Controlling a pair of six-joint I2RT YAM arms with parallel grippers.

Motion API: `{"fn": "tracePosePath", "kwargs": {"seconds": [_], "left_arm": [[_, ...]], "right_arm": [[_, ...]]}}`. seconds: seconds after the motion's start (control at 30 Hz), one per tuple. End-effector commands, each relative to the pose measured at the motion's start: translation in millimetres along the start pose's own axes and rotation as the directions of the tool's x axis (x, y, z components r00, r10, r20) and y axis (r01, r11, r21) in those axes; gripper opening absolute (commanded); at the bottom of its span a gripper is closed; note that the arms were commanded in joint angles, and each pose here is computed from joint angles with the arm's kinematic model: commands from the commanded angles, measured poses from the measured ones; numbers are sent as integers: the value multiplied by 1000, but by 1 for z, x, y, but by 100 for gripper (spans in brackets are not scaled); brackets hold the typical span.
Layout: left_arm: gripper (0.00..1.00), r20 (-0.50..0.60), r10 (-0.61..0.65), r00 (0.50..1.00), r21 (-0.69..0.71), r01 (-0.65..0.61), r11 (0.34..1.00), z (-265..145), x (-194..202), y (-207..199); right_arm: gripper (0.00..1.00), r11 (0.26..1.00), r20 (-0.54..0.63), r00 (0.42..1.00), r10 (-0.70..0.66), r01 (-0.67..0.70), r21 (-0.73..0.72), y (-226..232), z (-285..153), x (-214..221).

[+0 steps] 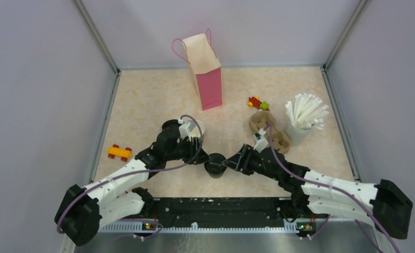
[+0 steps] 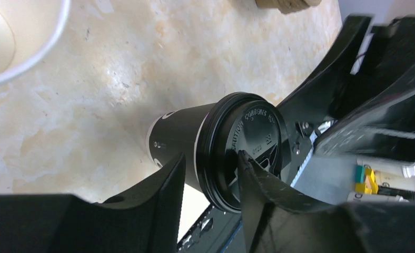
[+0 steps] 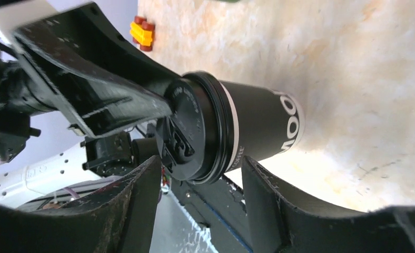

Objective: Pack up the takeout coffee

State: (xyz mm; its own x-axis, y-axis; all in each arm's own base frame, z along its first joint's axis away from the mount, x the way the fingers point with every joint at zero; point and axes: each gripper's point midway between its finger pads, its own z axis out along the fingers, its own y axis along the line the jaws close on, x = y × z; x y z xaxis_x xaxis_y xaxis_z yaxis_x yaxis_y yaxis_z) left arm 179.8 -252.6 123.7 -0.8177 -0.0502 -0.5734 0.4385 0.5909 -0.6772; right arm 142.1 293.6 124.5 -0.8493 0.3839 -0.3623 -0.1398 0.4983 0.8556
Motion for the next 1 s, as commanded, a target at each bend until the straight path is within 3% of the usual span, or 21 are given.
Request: {"fn": "tracePosePath", "kwargs": {"seconds": [0.0,0.13,0.27,0.47,0.67,0.83,0.97], "left_arm": [[50,-59,-7,998,38,9,999,-4,8,-12],[59,28,50,998,43,-51,998,-12,-25,-30],[61,109,123,986,17,-126,992,-26,-50,-41],[50,140,134,981,1,-136,991,-35,-43,-36],[34,83,50,995,83,-56,995,-23,-10,-27],[32,53,-4,999,100,-1,995,-15,7,-17],[33,64,22,998,97,-28,995,-19,1,-22]], "right_arm": [[55,986,73,989,-127,118,122,-5,-24,-24],[49,970,103,966,-235,227,84,24,-31,-41],[39,944,76,942,-328,323,67,48,-24,-47],[28,943,64,941,-332,333,-4,62,-2,-42],[25,943,19,945,-328,326,61,35,17,-32],[24,942,10,945,-326,324,86,27,19,-30],[25,934,3,942,-336,333,128,23,16,-34]]}}
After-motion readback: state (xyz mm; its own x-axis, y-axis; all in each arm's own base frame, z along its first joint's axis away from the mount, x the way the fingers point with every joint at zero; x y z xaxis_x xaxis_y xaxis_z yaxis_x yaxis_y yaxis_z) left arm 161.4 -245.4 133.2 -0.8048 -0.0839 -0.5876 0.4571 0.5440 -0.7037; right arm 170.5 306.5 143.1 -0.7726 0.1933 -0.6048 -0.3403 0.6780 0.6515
